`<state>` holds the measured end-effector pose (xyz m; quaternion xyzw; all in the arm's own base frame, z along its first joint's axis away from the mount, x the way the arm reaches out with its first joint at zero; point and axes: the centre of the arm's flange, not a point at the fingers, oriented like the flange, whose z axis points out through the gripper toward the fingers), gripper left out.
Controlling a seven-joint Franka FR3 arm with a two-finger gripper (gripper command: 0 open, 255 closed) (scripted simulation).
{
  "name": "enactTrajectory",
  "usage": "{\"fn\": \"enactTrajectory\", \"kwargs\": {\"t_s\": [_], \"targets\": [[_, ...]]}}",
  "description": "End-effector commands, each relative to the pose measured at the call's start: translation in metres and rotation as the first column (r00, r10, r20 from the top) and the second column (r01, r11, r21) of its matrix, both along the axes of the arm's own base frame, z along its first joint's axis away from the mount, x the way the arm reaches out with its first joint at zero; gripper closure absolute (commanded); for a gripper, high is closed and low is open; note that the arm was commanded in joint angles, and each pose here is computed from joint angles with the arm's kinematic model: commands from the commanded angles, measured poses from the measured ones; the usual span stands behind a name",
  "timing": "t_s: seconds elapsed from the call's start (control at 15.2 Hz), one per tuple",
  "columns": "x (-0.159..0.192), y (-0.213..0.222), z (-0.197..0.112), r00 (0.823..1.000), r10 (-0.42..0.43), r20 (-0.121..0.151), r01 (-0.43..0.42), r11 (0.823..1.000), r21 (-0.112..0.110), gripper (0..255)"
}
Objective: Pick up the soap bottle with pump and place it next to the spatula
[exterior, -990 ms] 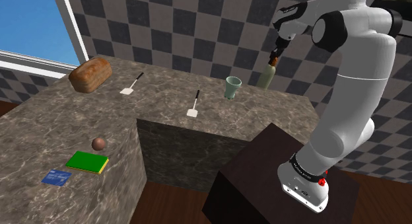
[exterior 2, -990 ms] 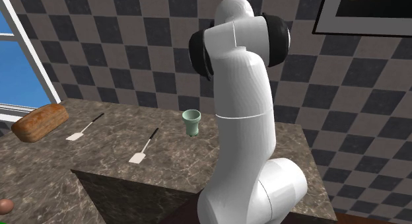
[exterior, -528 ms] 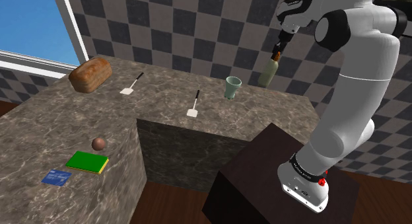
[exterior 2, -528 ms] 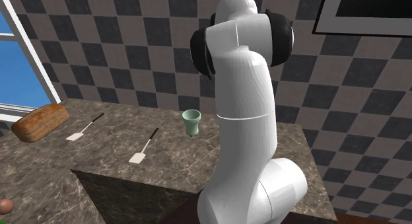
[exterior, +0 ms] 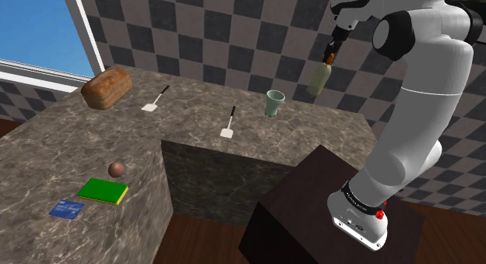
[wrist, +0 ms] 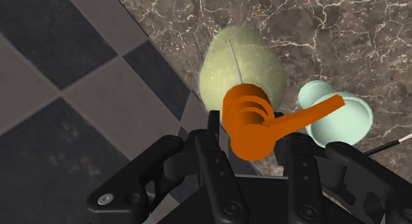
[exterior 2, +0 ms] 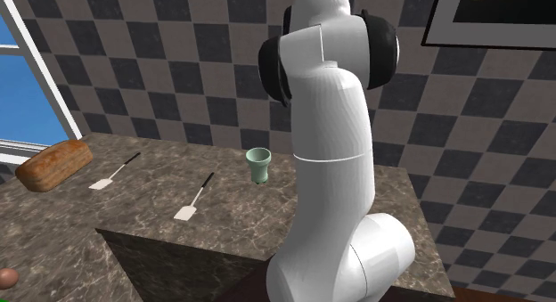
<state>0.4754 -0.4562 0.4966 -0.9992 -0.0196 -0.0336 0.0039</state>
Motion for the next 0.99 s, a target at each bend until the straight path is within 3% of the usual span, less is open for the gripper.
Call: {"fn": "enactTrajectory", "kwargs": {"t_s": [0.0, 0.92], "targets": [[-0.001, 0.0, 0.01, 1.0, 0.0, 0.0, 0.0, 1.0, 0.0, 255], [-0.001, 0.0, 0.084, 1.0, 0.0, 0.0, 0.0, 1.0, 0.0, 255]]}}
